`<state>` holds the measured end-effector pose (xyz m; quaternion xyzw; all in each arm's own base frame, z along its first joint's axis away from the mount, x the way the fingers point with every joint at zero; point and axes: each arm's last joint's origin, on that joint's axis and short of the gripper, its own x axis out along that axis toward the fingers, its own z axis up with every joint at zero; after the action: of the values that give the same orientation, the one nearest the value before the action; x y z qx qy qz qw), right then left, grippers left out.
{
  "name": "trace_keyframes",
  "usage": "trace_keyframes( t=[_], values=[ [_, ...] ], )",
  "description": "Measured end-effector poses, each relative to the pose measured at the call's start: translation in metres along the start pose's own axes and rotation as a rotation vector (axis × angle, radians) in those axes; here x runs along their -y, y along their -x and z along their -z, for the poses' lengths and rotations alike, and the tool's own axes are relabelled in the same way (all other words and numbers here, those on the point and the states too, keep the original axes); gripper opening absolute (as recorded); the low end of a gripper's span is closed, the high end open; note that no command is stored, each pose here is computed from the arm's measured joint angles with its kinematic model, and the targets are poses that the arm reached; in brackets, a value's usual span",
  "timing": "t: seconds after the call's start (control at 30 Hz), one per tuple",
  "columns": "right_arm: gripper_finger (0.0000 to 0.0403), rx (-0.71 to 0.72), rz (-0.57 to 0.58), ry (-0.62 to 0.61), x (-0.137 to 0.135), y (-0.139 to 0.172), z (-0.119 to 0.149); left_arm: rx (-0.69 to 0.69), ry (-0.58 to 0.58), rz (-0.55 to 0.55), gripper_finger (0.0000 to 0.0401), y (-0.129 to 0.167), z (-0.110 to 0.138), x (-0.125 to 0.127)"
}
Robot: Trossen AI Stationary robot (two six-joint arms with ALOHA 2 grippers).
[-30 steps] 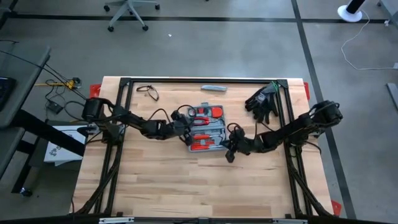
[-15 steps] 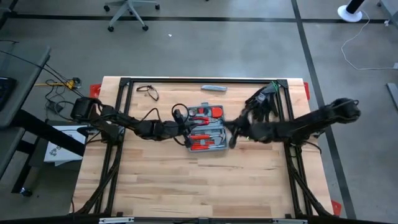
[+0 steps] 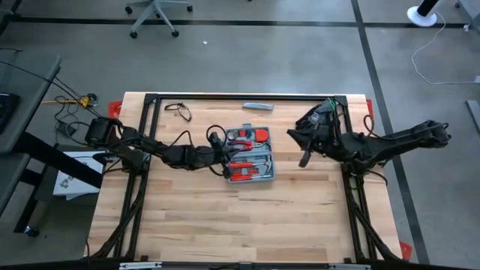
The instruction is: Prefit tool cases
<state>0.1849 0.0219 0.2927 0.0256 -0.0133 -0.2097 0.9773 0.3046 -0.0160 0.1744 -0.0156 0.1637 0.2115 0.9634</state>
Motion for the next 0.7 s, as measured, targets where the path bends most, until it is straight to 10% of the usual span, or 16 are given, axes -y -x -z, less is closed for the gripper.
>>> trace_keyframes(
  t=[0.7],
  values=[
    [0.0,0.001,-0.002,-0.011,0.0021,0.003,-0.0018,0.038,0.008,0.019,0.0001,0.001,-0.0039,0.0027]
  ],
)
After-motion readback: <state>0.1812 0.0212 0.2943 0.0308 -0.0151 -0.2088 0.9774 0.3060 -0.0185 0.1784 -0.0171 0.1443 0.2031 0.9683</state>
